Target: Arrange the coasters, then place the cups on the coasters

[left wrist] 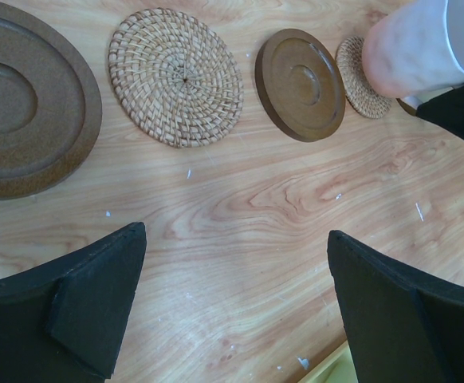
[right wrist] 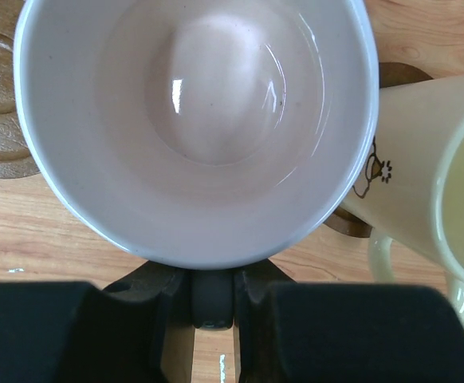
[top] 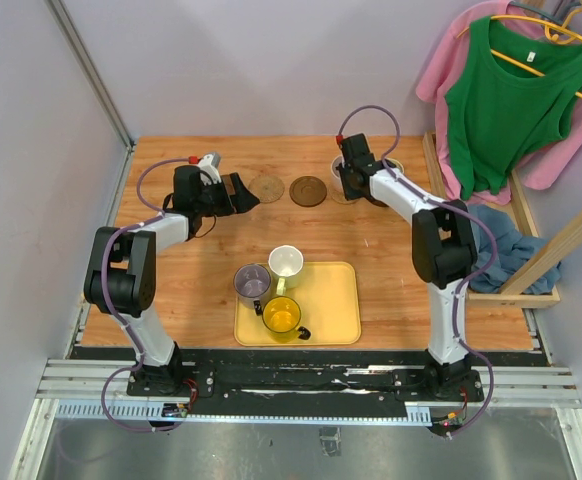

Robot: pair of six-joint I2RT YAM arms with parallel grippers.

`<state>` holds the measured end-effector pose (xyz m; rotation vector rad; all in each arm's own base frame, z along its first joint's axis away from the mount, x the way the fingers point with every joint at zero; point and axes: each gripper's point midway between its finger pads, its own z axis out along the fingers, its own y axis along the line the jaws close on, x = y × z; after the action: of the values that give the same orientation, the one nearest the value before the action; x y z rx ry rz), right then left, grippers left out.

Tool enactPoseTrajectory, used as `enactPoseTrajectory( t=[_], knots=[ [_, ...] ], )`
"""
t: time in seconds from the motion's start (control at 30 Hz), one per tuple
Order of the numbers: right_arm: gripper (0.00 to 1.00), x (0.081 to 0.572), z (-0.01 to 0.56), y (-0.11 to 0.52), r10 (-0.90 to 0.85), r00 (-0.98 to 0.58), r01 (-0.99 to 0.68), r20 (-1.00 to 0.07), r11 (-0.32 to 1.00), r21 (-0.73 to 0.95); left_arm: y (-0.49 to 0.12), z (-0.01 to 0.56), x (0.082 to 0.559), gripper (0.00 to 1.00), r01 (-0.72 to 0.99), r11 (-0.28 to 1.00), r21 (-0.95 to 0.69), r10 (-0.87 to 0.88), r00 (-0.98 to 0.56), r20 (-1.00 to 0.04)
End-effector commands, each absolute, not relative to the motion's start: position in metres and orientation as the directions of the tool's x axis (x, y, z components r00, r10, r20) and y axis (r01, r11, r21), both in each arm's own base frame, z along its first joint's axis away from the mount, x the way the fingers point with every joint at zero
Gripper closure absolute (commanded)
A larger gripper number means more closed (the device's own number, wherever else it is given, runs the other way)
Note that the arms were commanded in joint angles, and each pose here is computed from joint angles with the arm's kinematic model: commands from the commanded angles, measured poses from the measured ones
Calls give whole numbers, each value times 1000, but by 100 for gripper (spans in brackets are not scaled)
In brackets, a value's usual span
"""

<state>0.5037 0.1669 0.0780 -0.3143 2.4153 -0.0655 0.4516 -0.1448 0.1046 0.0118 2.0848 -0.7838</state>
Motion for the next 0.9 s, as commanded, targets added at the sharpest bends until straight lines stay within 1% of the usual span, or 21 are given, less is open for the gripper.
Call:
enactPoseTrajectory(
  t=[0.0, 0.37, 0.8, 0.83, 0.87],
  knots=[
    [99, 522, 93, 170, -189, -698, -176, -690, 980, -90, -146, 110, 456, 0, 305, 804, -510, -260, -592, -763],
    [99, 521, 83, 167, -183, -717, -170, -673, 982, -86, -147, 106, 457, 0, 301, 804, -513, -258, -600, -757],
    [99, 513, 86, 168, -172, -729, -170, -662, 983, -67, -147, 104, 458, 0, 296, 801, -520, -263, -606, -751],
    [97, 513, 85, 169, -172, -731, -173, -660, 983, -65, -147, 104, 458, 0, 296, 801, -520, -263, -607, -750],
    [91, 512, 85, 169, -171, -733, -174, -658, 983, -62, -147, 105, 458, 0, 298, 800, -520, -263, -606, -751]
  ],
)
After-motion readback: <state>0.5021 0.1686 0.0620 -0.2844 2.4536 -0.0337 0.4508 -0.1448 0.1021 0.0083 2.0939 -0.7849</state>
